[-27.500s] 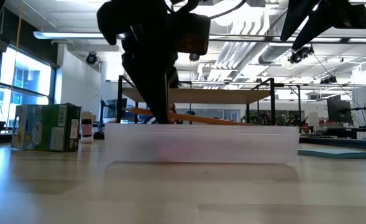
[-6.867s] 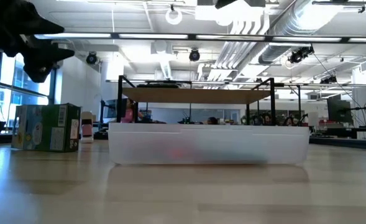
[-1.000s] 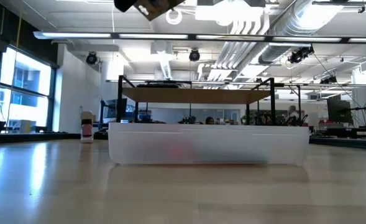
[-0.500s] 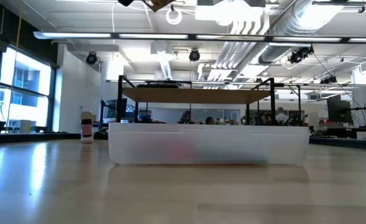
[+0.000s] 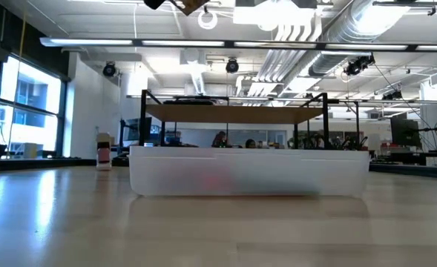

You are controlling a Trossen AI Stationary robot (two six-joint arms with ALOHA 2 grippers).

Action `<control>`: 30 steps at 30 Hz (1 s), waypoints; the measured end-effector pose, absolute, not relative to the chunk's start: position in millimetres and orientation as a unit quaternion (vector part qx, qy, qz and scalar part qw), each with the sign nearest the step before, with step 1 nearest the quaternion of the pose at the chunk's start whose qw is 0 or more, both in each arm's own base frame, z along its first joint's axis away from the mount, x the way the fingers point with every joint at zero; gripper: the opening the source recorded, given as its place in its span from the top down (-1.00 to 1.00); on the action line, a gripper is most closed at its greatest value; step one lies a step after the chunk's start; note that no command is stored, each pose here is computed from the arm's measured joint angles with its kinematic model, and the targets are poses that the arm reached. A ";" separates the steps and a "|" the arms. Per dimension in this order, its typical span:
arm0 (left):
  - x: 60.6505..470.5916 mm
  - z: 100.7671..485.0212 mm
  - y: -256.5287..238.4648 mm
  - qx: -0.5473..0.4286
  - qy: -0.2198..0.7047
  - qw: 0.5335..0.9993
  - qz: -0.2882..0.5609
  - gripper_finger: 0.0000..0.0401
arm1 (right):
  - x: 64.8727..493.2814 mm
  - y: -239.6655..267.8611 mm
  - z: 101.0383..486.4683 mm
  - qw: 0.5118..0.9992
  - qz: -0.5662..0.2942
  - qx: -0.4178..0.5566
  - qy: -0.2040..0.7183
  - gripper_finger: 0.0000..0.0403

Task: Pack school essentials
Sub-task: Put the crayon box into the orange supply box

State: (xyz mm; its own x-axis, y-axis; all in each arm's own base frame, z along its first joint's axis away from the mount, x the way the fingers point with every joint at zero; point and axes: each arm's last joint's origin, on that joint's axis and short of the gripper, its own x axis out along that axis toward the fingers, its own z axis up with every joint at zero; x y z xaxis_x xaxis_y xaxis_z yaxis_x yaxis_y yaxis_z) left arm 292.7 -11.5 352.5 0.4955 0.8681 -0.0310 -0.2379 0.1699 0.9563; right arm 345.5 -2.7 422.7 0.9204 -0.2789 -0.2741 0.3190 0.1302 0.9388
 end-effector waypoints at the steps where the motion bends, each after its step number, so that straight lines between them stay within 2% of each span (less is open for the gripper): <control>1: 292.7 352.6 -10.7 0.508 0.310 0.699 0.396 0.57 | 345.5 -2.5 422.7 0.752 -0.199 0.629 0.016 -0.26; 7: 292.7 352.6 -8.9 0.508 0.311 0.698 0.397 0.57 | 345.6 -5.1 422.6 0.752 -0.195 0.629 0.020 -0.10; 17: 293.0 352.6 -9.1 0.509 0.308 0.701 0.393 0.57 | 345.4 -5.8 422.6 0.760 -0.196 0.619 0.023 0.32; 30: 293.1 352.3 -9.2 0.506 0.305 0.705 0.392 0.56 | 345.2 -5.7 422.9 0.774 -0.194 0.602 0.027 0.39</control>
State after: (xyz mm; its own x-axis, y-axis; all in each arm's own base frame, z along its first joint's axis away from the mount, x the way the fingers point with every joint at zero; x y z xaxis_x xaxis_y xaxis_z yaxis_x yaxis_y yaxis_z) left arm 293.1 -9.2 352.3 0.5065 0.8616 -0.0340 -0.2446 0.1814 0.9525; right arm 345.2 -5.7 422.9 0.9230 -0.2678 -0.2762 0.3336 0.1996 0.9213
